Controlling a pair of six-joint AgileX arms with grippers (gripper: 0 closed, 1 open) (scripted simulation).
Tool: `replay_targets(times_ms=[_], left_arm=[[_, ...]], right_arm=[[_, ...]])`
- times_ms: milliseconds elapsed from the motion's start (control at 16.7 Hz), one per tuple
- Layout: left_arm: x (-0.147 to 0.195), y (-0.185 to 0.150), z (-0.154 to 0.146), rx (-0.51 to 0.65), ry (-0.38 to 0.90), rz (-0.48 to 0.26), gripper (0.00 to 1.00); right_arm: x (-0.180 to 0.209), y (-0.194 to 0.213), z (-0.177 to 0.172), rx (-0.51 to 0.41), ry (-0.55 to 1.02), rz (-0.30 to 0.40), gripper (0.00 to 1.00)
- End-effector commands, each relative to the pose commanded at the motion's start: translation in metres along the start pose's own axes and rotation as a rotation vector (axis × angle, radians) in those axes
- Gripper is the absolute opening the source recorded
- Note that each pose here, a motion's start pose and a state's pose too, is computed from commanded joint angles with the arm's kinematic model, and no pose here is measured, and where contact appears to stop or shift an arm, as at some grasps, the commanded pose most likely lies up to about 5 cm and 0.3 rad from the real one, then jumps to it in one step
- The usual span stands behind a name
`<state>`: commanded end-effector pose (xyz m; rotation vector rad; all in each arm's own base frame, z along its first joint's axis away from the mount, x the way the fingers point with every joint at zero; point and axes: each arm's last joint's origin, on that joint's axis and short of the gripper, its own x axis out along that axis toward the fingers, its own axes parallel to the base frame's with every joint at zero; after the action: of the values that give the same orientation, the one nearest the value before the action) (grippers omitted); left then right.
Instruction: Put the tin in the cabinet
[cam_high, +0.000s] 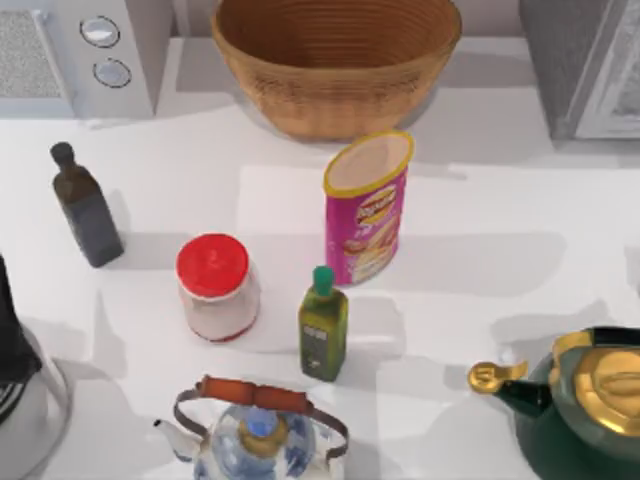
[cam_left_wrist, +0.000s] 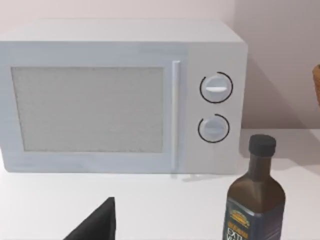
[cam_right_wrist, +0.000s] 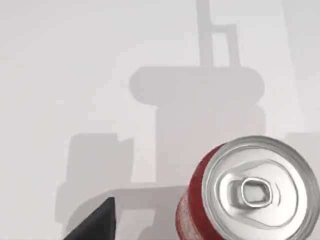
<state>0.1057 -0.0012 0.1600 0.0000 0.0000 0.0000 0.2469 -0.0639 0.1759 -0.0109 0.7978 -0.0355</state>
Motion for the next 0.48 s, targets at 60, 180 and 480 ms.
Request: replay_targets(times_ms=[60, 180, 480], left_arm=[[0.0, 0.0, 0.0, 0.0, 0.0, 0.0, 1.0], [0.0, 0.0, 0.0, 0.0, 0.0, 0.0, 1.0], [0.0, 0.0, 0.0, 0.0, 0.0, 0.0, 1.0]], right_arm=[[0.007, -0.001, -0.004, 0.001, 0.033, 0.01, 1.0], [0.016, -0.003, -0.012, 0.005, 0.081, 0.024, 1.0], [0.019, -0.004, -0.015, 0.006, 0.097, 0.029, 1.0]])
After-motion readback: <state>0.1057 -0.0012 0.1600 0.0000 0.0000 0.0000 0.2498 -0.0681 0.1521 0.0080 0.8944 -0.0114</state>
